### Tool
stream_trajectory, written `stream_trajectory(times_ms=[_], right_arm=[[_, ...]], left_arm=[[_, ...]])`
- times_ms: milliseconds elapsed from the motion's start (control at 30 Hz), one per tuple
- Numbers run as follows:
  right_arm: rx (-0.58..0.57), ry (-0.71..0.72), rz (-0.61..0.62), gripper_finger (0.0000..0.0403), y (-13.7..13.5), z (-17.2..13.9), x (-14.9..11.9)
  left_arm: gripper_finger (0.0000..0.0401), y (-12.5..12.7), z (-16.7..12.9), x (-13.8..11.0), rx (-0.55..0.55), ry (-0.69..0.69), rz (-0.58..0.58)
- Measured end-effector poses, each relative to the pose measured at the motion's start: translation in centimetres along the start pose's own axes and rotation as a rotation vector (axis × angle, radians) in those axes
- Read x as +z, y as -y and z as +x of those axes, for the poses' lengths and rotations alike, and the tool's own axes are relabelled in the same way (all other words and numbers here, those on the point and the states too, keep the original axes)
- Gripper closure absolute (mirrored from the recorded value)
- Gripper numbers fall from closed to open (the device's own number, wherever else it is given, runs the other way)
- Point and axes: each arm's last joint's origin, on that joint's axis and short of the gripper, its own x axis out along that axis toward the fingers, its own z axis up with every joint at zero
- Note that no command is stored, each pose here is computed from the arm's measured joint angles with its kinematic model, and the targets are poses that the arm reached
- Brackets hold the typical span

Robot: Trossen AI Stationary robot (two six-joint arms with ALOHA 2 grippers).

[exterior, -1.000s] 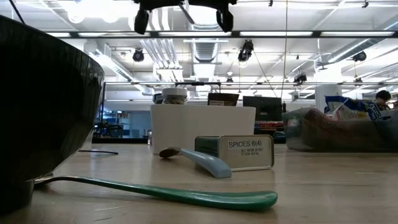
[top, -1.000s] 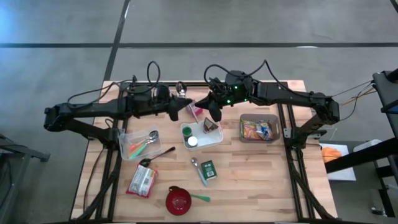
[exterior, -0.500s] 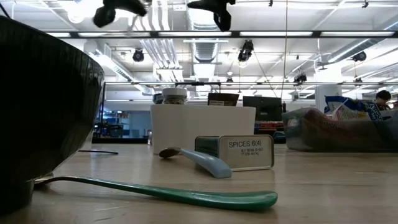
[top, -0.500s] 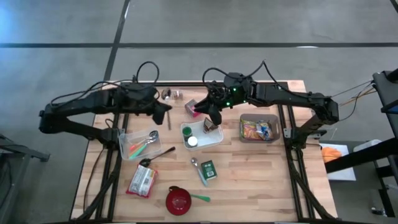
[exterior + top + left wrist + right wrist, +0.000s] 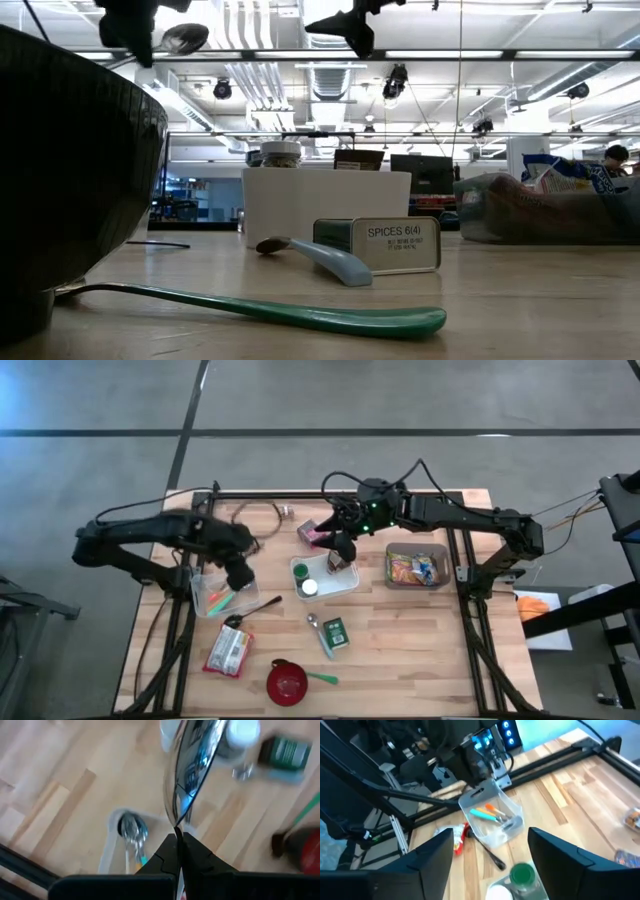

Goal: Pick & Place Food Item
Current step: Put the silver spoon into the transparent bin

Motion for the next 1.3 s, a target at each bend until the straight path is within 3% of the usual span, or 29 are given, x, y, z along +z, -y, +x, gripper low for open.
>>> stream_trajectory(times_ms=[200, 700, 900, 1067, 1300], right_arm=[[-0.029, -0.070, 0.023, 0.0128, 0.3, 0.0, -0.7], [-0.042, -0.117, 0.038, 0.0126, 0.3, 0.0, -1.3], [-0.036, -0.122, 0.035, 0.0126, 0.0, 0.1, -1.4], [-0.034, -0.123, 0.035, 0.0126, -0.1, 0.1, -1.4], [-0.028, -0.133, 0.034, 0.0126, -0.4, 0.2, -1.6]], left_arm=[[0.0401, 1.1, 2.8, -2.0, 0.037, -0.112, 0.133], [0.0401, -0.2, 10.2, -6.6, 0.054, -0.396, -0.035], [0.0401, -0.5, 12.2, -7.4, 0.012, -0.408, -0.062], [0.0401, -1.5, 13.1, -7.5, 0.036, -0.422, -0.173], [0.0401, -2.0, 11.8, -6.4, -0.009, -0.363, -0.193]])
